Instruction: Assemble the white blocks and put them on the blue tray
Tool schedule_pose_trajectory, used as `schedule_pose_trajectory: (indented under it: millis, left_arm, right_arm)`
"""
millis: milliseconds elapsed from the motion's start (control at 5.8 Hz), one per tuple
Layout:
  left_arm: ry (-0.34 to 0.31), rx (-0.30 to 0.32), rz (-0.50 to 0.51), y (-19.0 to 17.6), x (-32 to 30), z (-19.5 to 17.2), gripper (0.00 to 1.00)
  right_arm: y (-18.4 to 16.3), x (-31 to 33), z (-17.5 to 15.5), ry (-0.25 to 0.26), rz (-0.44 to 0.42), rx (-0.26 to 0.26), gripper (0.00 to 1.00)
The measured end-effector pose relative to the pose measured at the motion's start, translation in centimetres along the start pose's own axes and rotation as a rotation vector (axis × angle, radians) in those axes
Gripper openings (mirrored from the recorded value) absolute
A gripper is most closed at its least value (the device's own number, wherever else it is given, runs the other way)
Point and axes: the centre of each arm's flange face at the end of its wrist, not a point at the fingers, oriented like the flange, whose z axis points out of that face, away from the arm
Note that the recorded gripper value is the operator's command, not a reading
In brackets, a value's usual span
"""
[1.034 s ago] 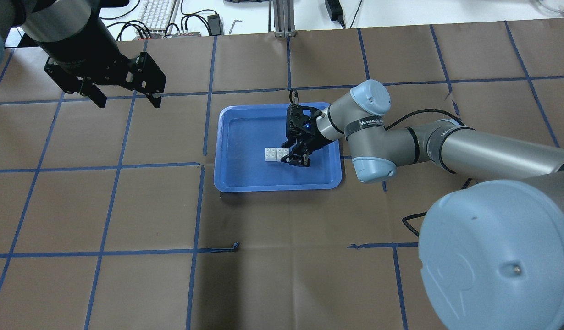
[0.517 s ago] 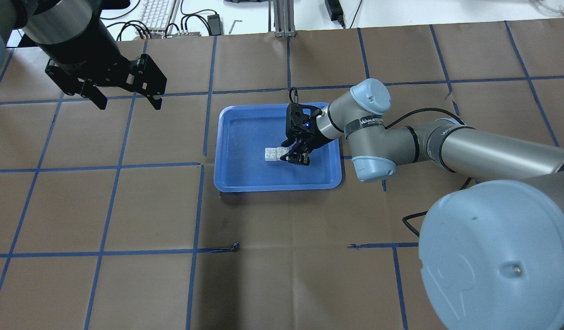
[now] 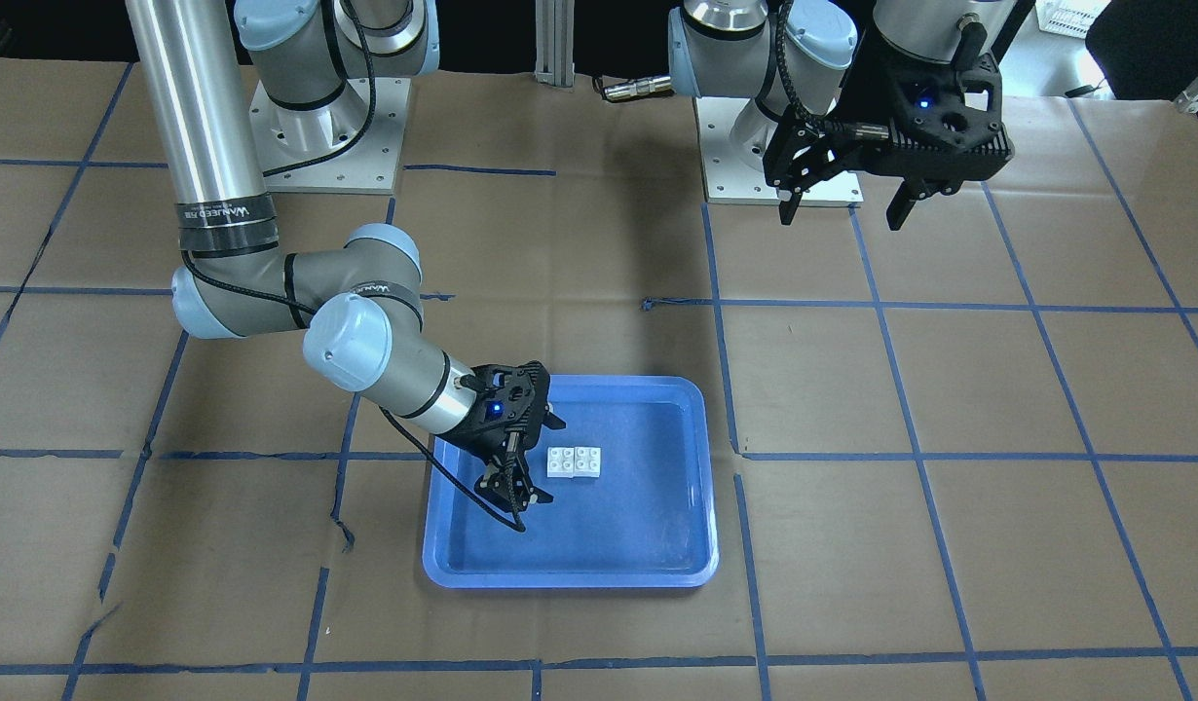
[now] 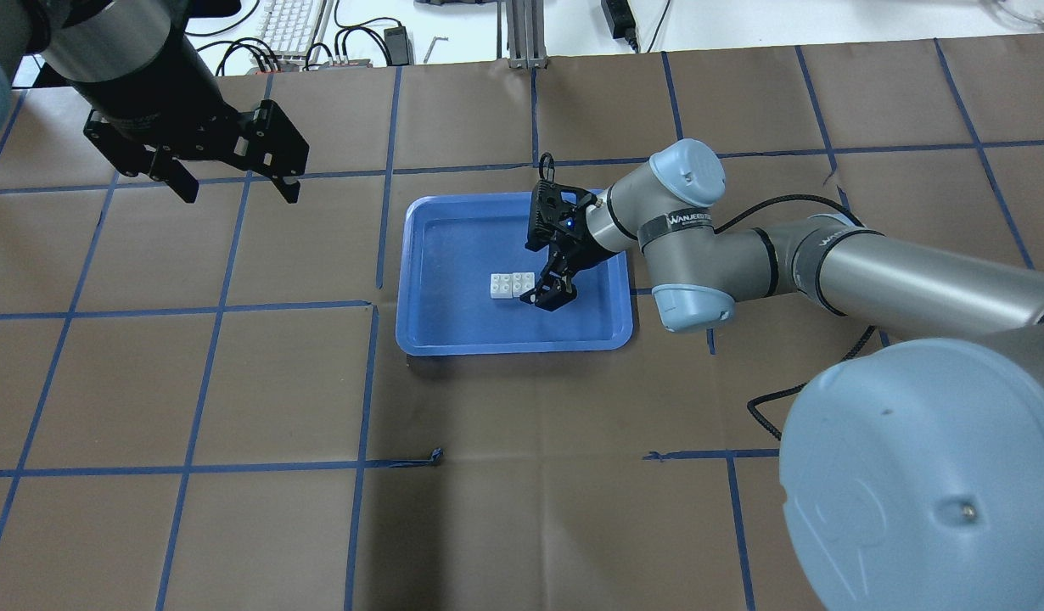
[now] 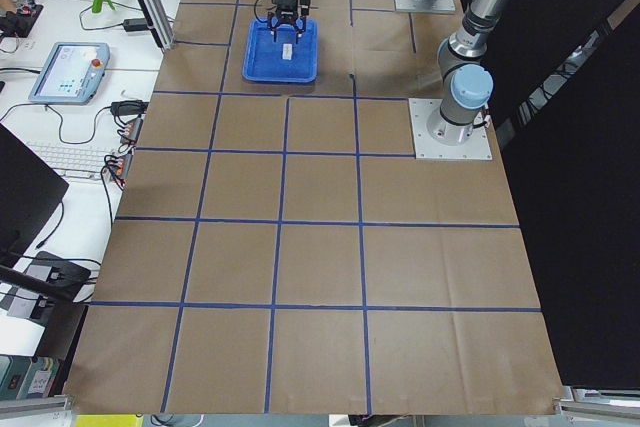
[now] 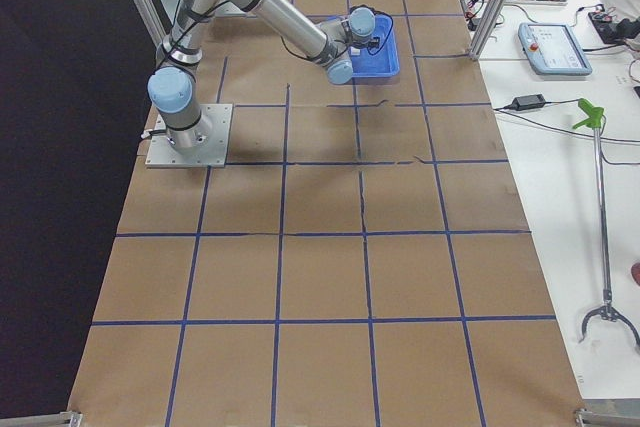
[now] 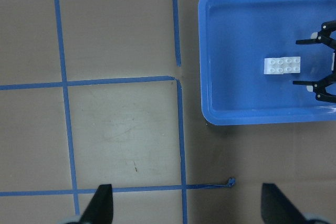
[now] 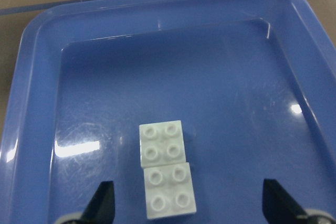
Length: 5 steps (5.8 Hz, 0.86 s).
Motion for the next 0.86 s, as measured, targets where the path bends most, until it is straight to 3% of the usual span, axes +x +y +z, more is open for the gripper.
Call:
schedule_pose_trajectory:
  millis: [345, 862]
  left_arm:
    - [-0.001, -0.001, 0.0, 0.2, 0.0, -0.1, 0.99]
    - [0.0, -0.004, 0.0, 0.4, 0.0, -0.2, 0.99]
  right_arm:
    - [-2.6, 1.0, -4.5, 0.066, 0.172, -0.067, 1.0]
    - [-5.3, 1.2, -12.9, 0.137, 0.511, -0.282, 1.0]
